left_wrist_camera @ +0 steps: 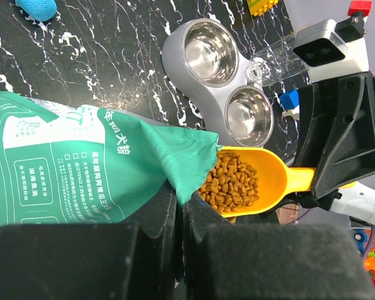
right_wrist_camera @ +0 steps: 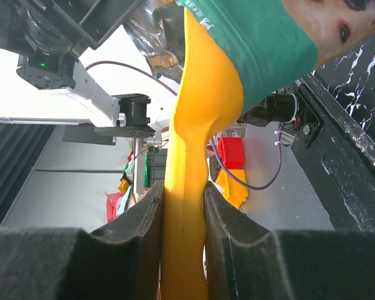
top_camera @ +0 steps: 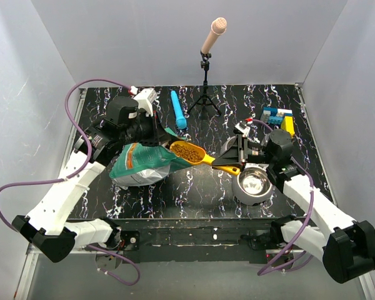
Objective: Serve the pet food
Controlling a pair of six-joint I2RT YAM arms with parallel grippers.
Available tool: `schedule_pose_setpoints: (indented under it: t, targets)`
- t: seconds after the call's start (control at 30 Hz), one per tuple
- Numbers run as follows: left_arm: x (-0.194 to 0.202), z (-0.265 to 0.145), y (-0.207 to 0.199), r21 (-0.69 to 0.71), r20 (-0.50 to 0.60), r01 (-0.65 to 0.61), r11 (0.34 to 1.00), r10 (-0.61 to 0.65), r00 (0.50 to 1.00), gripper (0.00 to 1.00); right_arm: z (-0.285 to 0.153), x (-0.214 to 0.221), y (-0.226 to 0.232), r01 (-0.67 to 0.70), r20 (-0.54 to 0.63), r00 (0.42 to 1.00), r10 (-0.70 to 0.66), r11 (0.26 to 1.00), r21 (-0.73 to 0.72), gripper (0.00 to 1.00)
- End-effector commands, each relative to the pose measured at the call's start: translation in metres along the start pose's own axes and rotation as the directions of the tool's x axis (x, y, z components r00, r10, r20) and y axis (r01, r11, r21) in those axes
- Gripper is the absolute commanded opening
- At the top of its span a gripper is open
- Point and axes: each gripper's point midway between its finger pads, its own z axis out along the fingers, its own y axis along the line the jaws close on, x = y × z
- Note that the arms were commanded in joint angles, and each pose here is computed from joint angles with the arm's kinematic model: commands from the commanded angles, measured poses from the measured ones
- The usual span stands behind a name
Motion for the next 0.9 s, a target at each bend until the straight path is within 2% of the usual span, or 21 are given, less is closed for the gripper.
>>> schedule_pose_setpoints:
  t: [0.0,0.3,0.43,0.5,0.53,0.57,0.6,0.63,0.67,0.77,0.87]
  targets:
    - [-0.05,-0.025,-0.044,0.165,0.2,-0.057,0.985,0.023,0.98,0.0,-0.008,0.002,0.005,0.019,0.021,1.0,-0.019,1.0,0.007,0.01]
    - [-0.051,-0.029,-0.048,0.176,0.195,-0.064,0.982,0.029,0.98,0.0,-0.006,-0.01,0.004,-0.003,0.077,0.997,0.005,1.0,-0.03,0.01]
    - [-0.054,-0.03,-0.052,0.188,0.194,-0.069,0.98,0.032,0.98,0.0,-0.008,-0.011,0.027,-0.038,0.034,0.998,0.044,0.983,-0.177,0.01]
    - [-0.056,-0.032,-0.054,0.191,0.198,-0.078,0.979,0.039,0.979,0.0,-0.008,-0.008,0.023,-0.034,0.051,0.998,0.04,0.991,-0.126,0.01]
    - [-0.055,-0.032,-0.053,0.189,0.197,-0.077,0.979,0.039,0.98,0.0,-0.003,-0.012,0.009,-0.006,0.071,0.997,0.01,0.999,-0.052,0.01]
    - [-0.056,-0.032,-0.053,0.188,0.201,-0.076,0.979,0.037,0.979,0.0,-0.001,-0.013,0.006,-0.032,0.052,0.998,0.033,0.999,-0.022,0.01]
    - [-0.055,-0.031,-0.053,0.188,0.201,-0.074,0.979,0.036,0.979,0.0,0.0,-0.012,0.009,-0.066,0.019,0.998,0.067,0.997,-0.036,0.01]
    - [-0.055,-0.03,-0.052,0.186,0.197,-0.069,0.98,0.032,0.98,0.0,-0.002,-0.01,0.024,-0.013,0.015,1.0,0.014,0.994,-0.106,0.01]
    - [-0.056,-0.03,-0.053,0.189,0.2,-0.071,0.979,0.033,0.979,0.0,-0.006,-0.007,0.025,-0.032,0.023,0.999,0.035,0.992,-0.119,0.01]
    - [-0.058,-0.031,-0.052,0.181,0.211,-0.075,0.981,0.035,0.977,0.0,-0.009,-0.002,0.006,-0.037,0.052,0.998,0.039,0.999,-0.035,0.01]
    - [-0.059,-0.031,-0.049,0.168,0.22,-0.072,0.983,0.034,0.975,0.0,-0.012,0.004,0.014,-0.033,0.045,0.998,0.038,0.995,-0.09,0.01]
